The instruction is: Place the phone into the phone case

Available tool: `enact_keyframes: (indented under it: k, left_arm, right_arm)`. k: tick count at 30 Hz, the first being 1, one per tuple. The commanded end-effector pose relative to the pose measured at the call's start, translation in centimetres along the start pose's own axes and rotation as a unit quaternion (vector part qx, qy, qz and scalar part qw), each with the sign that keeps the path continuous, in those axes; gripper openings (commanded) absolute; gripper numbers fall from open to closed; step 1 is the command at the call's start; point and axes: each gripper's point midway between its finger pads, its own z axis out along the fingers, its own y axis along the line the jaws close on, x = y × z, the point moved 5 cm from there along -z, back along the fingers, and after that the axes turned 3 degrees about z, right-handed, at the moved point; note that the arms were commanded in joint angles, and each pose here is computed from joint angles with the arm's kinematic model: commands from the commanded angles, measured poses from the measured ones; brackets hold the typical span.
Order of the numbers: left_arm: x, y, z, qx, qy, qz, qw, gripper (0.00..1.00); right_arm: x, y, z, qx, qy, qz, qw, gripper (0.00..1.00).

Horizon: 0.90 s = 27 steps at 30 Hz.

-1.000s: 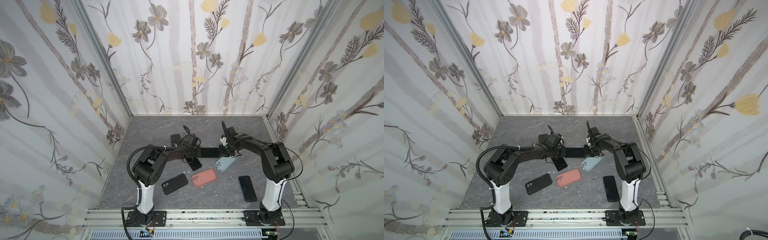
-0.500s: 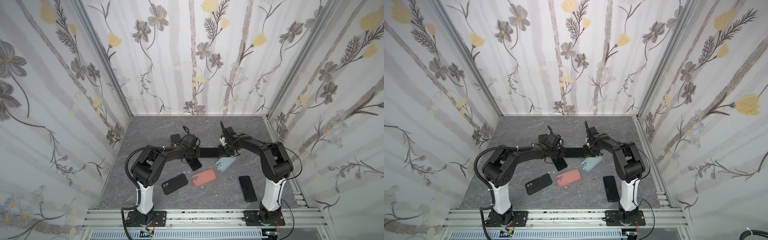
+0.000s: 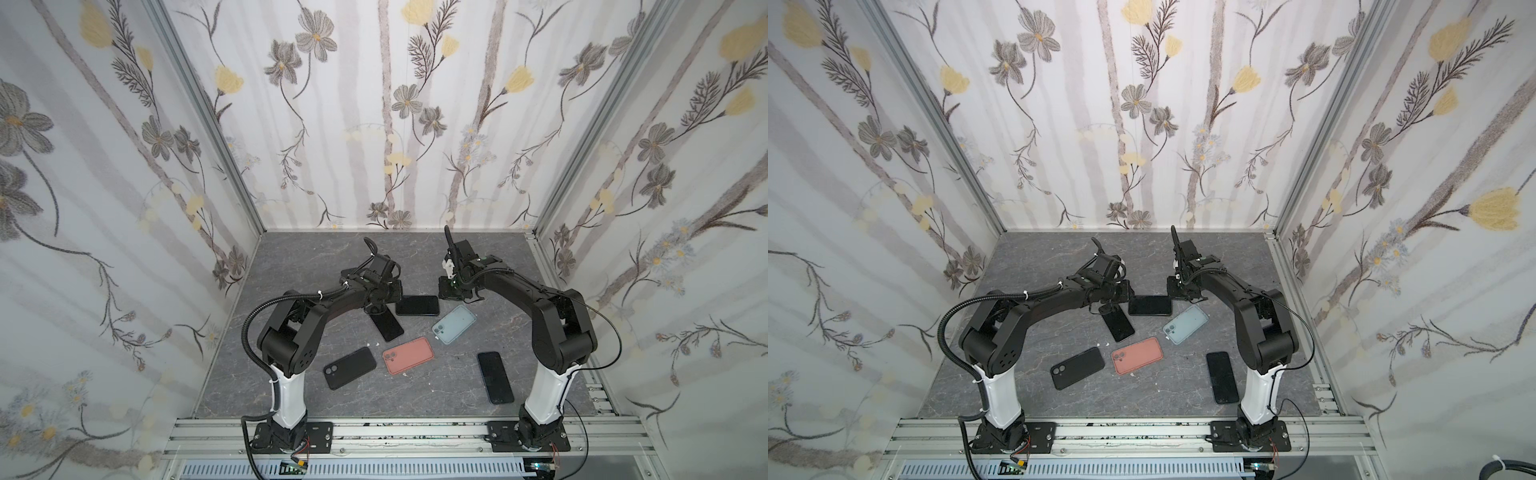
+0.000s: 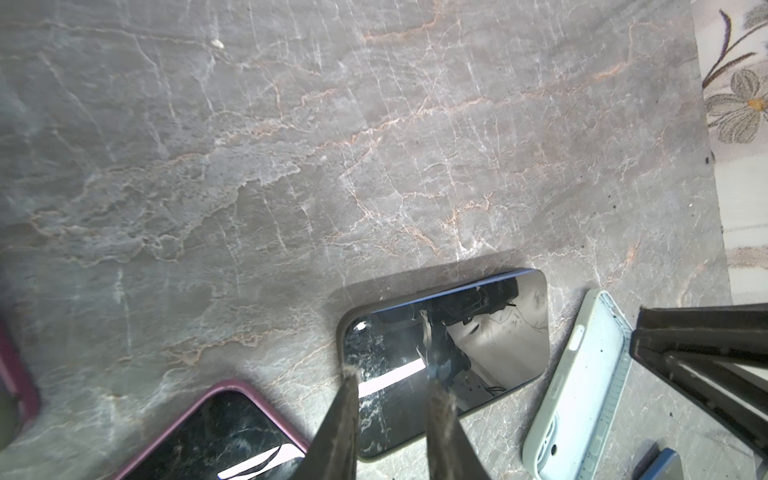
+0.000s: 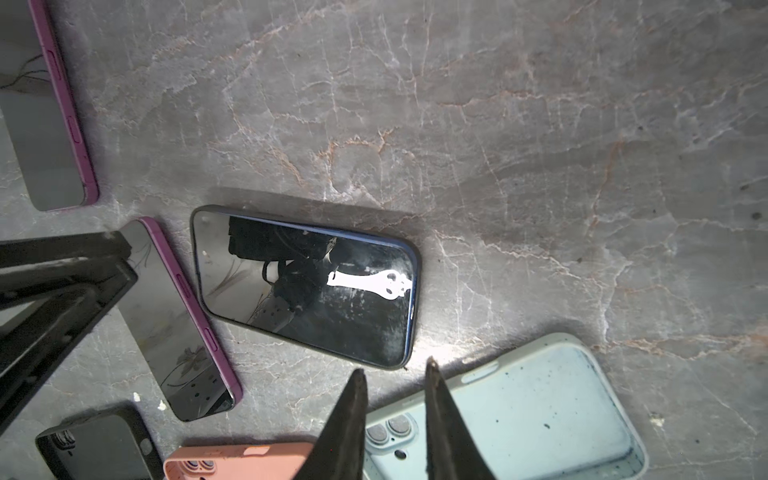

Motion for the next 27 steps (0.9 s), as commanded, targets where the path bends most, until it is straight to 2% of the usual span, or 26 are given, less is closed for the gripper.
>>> enact_keyframes:
  k: [1,11,27]
  left_arm:
    - [-0.1,-0.1,0.3,0.002,0.007,0.005,1.000,0.27]
    - [0.9,0.8,1.3,-0.009,0.026,0.003,1.000,0.26]
    - [2.1,1.6,2.7,-0.015,0.043,-0.004,0.999,0.23]
  right_arm:
    - [-0.3,-0.1,0.4,-0.001,0.008,-0.009,1.000,0.21]
    - [-0.7,-0.4,2.9,-0.002,0.032,-0.014,0.999,0.14]
    - [0.1,-1.6,5.4,-0.001,0.067,-0.008,0.998,0.10]
